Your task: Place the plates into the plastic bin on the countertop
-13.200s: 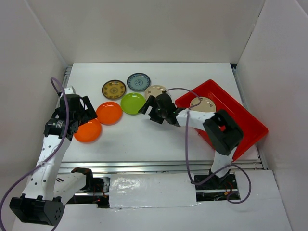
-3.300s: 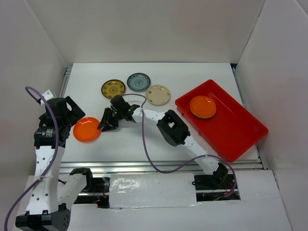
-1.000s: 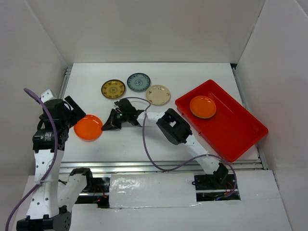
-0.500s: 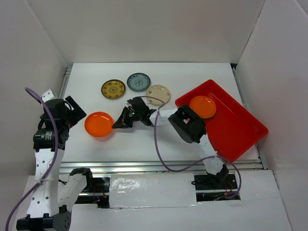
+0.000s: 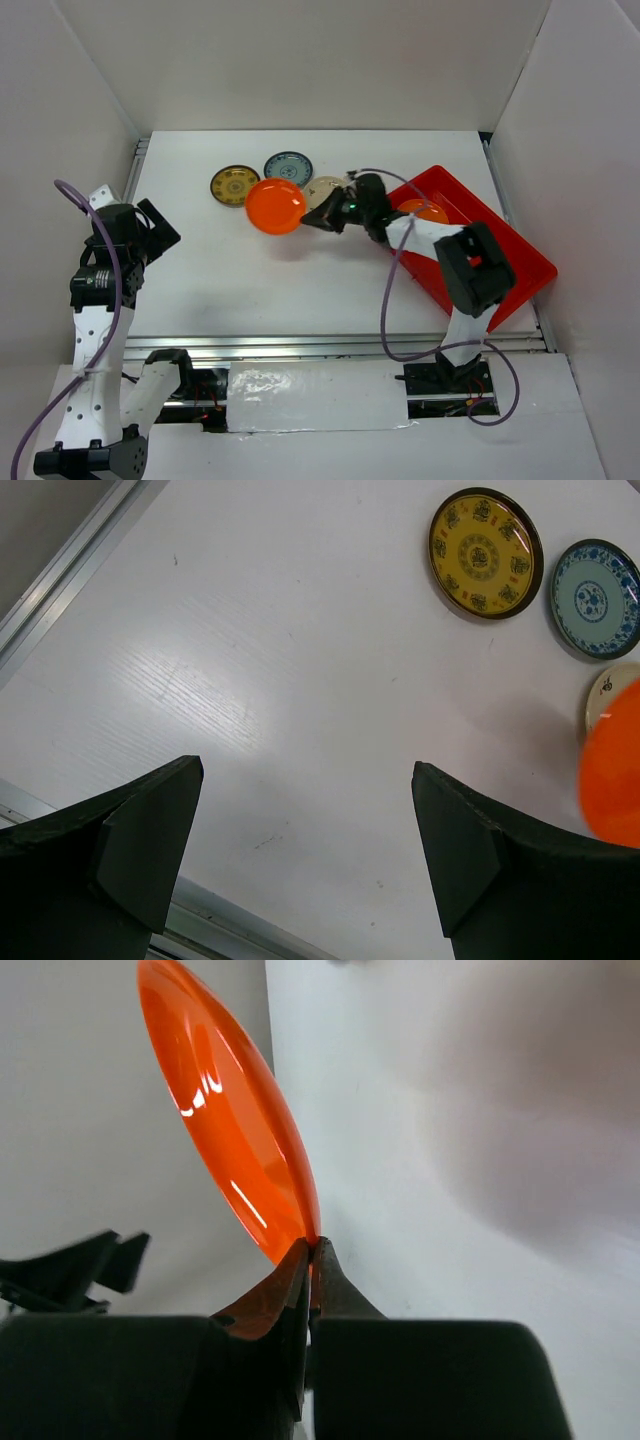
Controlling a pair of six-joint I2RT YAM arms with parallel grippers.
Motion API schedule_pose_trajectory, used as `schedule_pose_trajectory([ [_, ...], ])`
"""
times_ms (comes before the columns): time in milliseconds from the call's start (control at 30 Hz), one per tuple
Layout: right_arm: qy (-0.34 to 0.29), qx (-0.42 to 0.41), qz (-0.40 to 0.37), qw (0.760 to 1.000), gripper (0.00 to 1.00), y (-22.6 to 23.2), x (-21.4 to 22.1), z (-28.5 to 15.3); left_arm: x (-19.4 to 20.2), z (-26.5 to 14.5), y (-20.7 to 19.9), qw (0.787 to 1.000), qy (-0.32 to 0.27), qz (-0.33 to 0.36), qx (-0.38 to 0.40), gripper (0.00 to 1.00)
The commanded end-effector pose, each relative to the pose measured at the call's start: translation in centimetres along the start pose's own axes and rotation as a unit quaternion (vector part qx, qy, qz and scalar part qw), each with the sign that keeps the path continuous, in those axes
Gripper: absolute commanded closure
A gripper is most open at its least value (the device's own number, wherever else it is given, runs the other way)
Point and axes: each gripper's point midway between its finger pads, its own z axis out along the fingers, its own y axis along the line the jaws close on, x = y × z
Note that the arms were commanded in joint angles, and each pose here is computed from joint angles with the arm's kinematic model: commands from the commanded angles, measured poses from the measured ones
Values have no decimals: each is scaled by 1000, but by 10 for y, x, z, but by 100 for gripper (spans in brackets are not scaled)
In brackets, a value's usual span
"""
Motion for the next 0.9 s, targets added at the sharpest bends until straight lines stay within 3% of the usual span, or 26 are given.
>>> schedule_pose_trajectory([
  [0, -87, 6, -32, 996, 100, 0, -49, -56, -9, 2, -5, 1000, -16, 4, 12, 1],
  [267, -247, 94, 3, 965, 100, -67, -129, -198, -7, 4, -7, 1000, -10, 7, 16, 1],
  [500, -339, 151, 58, 927, 100, -127, -140, -286, -6, 6, -8, 1000, -7, 10, 16, 1],
  [600, -357, 164, 84, 916, 100, -150, -138, -306, -5, 7, -8, 1000, -6, 10, 18, 1],
  [867, -336, 161, 96, 923, 100, -170, -141, -300, -3, 8, -8, 1000, -3, 16, 19, 1],
])
